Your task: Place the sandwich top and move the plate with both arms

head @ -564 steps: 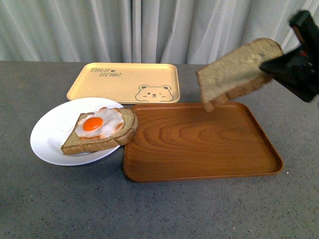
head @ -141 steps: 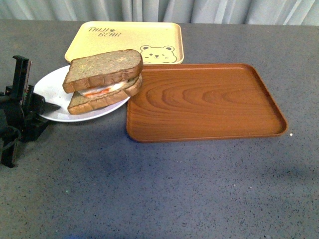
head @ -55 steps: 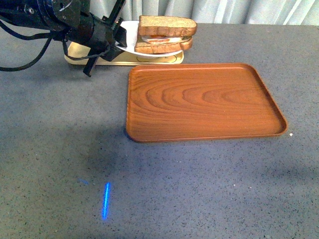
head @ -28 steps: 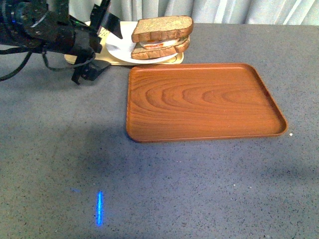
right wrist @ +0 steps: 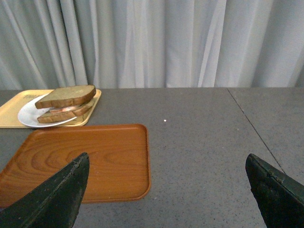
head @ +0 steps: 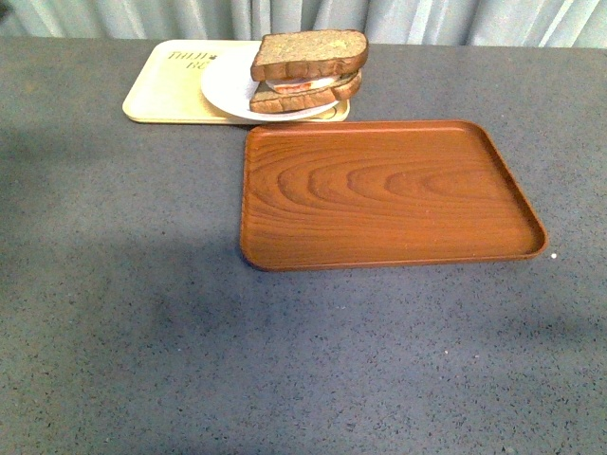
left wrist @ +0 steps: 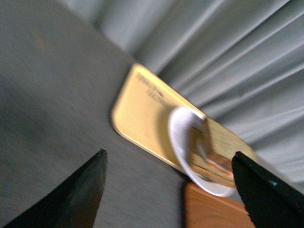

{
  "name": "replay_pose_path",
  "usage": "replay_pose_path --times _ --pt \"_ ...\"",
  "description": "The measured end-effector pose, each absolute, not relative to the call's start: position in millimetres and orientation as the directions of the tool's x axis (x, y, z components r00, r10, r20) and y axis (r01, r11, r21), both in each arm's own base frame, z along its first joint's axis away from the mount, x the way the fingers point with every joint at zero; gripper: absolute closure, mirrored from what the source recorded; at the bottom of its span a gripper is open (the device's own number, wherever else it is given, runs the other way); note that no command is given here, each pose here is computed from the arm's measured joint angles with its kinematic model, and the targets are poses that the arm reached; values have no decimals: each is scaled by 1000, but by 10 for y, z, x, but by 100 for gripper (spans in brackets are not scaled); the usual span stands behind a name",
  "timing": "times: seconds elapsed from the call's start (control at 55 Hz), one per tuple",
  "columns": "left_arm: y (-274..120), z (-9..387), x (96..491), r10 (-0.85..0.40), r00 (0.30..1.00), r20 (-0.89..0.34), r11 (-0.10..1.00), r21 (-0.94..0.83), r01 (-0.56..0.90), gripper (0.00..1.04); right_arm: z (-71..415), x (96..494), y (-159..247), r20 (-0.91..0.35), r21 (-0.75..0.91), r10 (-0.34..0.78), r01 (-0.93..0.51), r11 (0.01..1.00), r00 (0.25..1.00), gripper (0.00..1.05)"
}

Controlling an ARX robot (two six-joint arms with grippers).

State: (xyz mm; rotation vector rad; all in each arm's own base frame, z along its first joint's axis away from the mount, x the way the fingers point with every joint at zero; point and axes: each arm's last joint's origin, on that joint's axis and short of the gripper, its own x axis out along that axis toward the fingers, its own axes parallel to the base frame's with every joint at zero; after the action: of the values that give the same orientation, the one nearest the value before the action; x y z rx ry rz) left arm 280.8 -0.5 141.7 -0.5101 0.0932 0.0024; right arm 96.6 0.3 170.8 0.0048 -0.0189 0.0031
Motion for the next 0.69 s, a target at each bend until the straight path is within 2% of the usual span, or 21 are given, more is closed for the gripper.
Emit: replay_pose_path --times 0.018,0.073,0.091,0.145,0.255,0.327,0.691 --pt "1 1433 2751 -12 996 -87 882 -471 -30 35 1707 966 3 18 4 3 -3 1000 1000 9" --pt "5 1557 2345 2 999 -45 972 -234 -12 50 1707 966 3 18 4 3 -4 1000 1000 9" --pt "5 1569 2308 2 999 -39 977 -214 -10 51 1707 966 3 18 5 3 -4 1000 1000 9" --pt "4 1638 2114 2 1000 -1 994 -111 -2 66 1707 966 3 19 5 3 -4 1000 1000 9" --pt "3 1612 1934 2 1000 -19 999 -36 -2 92 1707 966 3 18 4 3 -3 1000 1000 9" --pt "2 1616 1856 0 1000 -17 1000 -27 -1 104 1707 966 3 18 4 3 -4 1000 1000 9" --pt "2 1637 1549 1 1000 -11 1000 -14 -1 103 1707 966 3 18 4 3 -3 1000 1000 9"
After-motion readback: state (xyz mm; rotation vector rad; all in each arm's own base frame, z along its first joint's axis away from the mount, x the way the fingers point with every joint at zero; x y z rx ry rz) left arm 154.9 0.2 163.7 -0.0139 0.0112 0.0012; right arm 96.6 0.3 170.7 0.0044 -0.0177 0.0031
